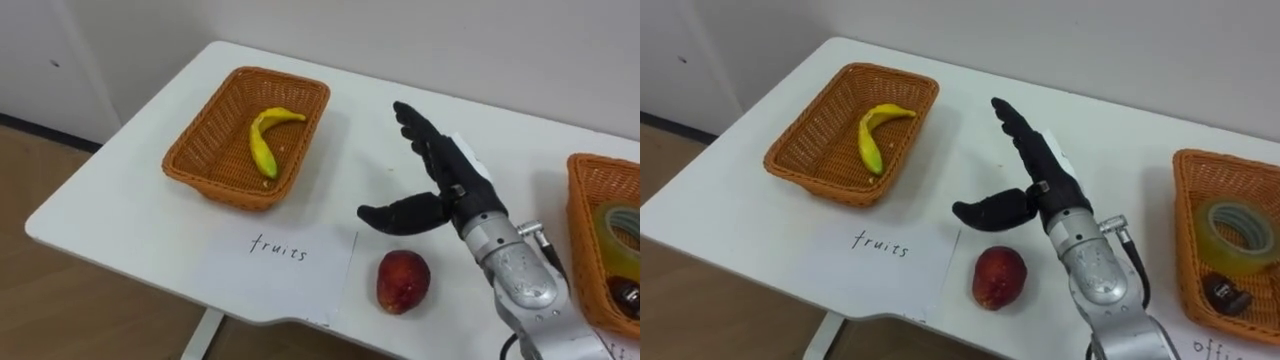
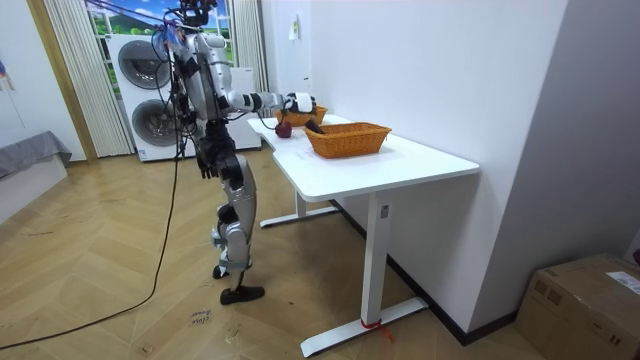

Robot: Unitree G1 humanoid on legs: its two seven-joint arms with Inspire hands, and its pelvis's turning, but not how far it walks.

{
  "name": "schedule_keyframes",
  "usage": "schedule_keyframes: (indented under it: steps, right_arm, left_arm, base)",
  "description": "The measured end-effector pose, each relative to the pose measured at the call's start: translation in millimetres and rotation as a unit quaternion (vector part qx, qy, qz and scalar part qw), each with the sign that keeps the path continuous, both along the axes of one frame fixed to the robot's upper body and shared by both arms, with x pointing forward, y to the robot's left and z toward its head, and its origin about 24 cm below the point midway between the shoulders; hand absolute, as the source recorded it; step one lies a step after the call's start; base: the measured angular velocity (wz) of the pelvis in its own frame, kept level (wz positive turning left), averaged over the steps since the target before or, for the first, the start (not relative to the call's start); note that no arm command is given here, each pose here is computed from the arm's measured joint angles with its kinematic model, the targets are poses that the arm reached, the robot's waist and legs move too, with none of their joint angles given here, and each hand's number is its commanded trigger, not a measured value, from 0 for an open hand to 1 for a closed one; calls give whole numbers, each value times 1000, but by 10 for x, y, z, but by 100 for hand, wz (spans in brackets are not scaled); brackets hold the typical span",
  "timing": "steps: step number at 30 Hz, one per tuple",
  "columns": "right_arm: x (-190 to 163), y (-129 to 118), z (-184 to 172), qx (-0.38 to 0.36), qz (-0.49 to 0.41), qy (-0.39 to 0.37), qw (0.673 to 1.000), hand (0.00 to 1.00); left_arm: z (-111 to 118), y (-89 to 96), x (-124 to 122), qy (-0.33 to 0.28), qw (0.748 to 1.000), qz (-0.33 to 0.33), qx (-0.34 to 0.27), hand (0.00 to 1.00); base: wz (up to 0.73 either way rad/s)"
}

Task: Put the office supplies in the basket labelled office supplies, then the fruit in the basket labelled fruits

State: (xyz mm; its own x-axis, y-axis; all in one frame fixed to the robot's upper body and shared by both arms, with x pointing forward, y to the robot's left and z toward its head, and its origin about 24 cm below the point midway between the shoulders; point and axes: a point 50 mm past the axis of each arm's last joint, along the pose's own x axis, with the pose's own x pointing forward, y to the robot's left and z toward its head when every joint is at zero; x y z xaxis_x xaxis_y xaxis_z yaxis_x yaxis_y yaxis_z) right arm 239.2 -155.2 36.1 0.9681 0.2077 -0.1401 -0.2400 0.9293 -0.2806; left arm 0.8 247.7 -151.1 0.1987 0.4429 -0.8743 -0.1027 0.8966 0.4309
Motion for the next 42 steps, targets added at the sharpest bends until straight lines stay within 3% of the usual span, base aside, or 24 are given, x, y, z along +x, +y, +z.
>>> schedule_keyframes:
  steps: [15, 26, 42]
  right_arm:
    - [-126, 47, -163, 19, 32, 46, 998, 0]
    - [-313, 45, -334, 22, 39, 88, 995, 0]
    - [-375, 50, -355, 29, 43, 85, 995, 0]
  left_arm:
    - [-30, -26, -11, 1, 1000, 9, -6, 0]
    - [-35, -48, 149, -30, 999, 36, -21, 0]
    - [-25, -48, 249, -53, 998, 39, -24, 0]
  base:
    - [-2]
    - [-4]
    - [-2]
